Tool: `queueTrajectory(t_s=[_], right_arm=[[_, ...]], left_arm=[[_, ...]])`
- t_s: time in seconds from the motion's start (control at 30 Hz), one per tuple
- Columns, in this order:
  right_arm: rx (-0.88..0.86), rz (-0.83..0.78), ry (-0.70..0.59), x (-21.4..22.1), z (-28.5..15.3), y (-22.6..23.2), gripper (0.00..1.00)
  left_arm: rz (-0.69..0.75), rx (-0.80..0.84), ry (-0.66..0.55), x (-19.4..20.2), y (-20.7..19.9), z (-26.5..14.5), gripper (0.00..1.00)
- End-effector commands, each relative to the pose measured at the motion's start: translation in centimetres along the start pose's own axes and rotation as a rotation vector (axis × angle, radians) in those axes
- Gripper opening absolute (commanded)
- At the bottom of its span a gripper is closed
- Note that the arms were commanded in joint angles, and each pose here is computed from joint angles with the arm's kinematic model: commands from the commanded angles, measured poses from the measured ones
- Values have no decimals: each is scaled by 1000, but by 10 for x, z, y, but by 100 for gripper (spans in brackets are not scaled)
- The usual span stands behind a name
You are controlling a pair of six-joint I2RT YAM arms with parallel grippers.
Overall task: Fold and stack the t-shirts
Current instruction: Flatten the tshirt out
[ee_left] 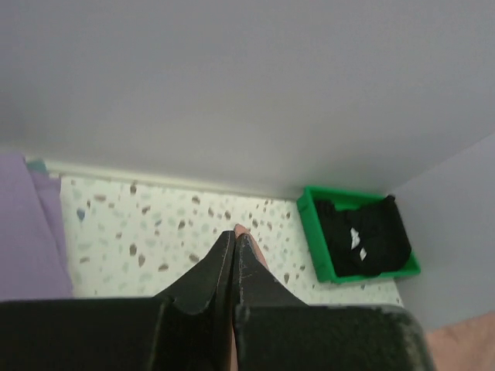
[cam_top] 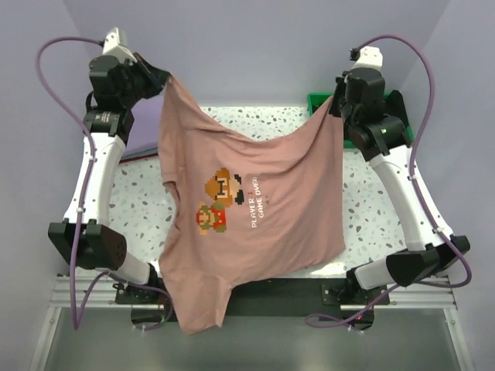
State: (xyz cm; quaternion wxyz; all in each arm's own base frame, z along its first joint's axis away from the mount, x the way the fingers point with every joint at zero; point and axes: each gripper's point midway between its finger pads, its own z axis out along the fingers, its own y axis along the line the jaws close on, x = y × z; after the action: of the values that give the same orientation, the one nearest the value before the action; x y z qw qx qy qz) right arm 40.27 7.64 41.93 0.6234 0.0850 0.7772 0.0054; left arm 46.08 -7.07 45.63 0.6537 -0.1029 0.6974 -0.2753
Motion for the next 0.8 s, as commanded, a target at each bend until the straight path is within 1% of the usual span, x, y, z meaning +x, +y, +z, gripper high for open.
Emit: queueTrajectory(t_s=[0.0, 0.03, 0.13, 0.23, 0.27, 0.33, 0.43, 0.5, 0.6, 0.77], right_arm=[[43, 24, -94, -30, -13, -15, 0], [41, 23, -93, -31, -13, -15, 0], [37, 27, -102, -35, -23, -18, 0], [26, 46, -144, -50, -44, -24, 0], [23, 51, -157, -55, -51, -26, 0], [19, 70, -210, -74, -75, -34, 0], [6, 83, -302, -104, -111, -46, 0], [11, 94, -357, -122, -133, -55, 0], [24, 97, -441, -145, -167, -71, 0], [38, 116, -553, -173, -214, -92, 0]], left_arm=[[34, 73, 0, -11, -22, -19, 0], [36, 67, 19, -6, -19, -19, 0], [52, 51, 16, -8, -19, -27, 0], [97, 46, -71, -33, -30, -49, 0], [114, 52, -129, -49, -39, -64, 0], [137, 67, -200, -69, -52, -82, 0], [180, 105, -357, -113, -84, -132, 0], [197, 112, -441, -136, -98, -157, 0], [240, 130, -581, -169, -121, -205, 0], [317, 116, -770, -213, -149, -279, 0]])
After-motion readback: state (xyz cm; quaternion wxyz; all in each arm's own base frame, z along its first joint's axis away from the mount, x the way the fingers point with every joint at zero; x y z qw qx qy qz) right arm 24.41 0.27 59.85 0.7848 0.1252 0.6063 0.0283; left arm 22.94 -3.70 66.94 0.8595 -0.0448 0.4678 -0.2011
